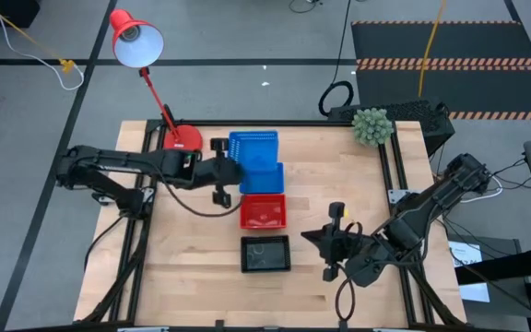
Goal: Stack baskets by color
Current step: Stack the bottom blue bin on the top stacked blue bins
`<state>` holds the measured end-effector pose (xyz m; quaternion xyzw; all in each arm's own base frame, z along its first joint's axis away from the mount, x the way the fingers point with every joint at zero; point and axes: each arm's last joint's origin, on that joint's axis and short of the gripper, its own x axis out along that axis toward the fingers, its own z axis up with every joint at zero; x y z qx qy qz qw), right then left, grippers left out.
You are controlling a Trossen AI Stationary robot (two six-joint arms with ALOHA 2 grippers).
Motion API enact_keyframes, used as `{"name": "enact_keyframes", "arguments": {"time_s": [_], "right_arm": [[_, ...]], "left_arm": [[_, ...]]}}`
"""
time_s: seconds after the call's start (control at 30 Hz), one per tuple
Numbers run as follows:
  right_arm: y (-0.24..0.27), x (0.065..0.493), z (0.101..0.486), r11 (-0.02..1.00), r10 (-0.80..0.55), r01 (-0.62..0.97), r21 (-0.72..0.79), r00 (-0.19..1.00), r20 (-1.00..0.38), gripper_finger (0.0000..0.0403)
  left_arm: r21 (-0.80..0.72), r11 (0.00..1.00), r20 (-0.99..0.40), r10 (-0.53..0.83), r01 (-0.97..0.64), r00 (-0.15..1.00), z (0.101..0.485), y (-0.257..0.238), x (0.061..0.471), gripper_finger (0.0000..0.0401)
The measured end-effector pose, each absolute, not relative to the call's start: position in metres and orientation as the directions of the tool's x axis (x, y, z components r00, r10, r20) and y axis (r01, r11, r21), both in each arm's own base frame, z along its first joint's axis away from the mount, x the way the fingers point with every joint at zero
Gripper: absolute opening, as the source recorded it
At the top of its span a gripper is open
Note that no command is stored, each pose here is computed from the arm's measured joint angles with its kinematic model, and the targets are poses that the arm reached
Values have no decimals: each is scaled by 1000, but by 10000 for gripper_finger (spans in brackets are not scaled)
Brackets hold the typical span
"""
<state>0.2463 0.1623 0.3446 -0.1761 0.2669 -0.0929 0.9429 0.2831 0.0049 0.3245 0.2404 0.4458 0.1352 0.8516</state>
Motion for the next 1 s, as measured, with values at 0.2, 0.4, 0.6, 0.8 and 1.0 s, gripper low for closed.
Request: {"name": "enact_keyframes", "arguments": {"time_s": [0.2,0.4,0.6,0.8,1.0], "right_arm": [[149,228,341,917,-325,113,-382,766,-555,0],[141,217,340,912,-361,138,-386,717,-596,0],[138,214,345,912,-352,129,-389,732,-584,0],[138,212,344,902,-355,98,-421,722,-594,0],[136,210,342,889,-371,80,-451,704,-606,0]], "left_arm": [[450,892,-685,371,-35,627,316,12,290,9],[426,905,-727,358,-25,585,296,7,305,9],[451,893,-744,386,-18,546,278,2,318,20],[429,901,-739,394,-70,547,277,4,319,8],[380,915,-740,389,-136,548,276,1,320,20]]}}
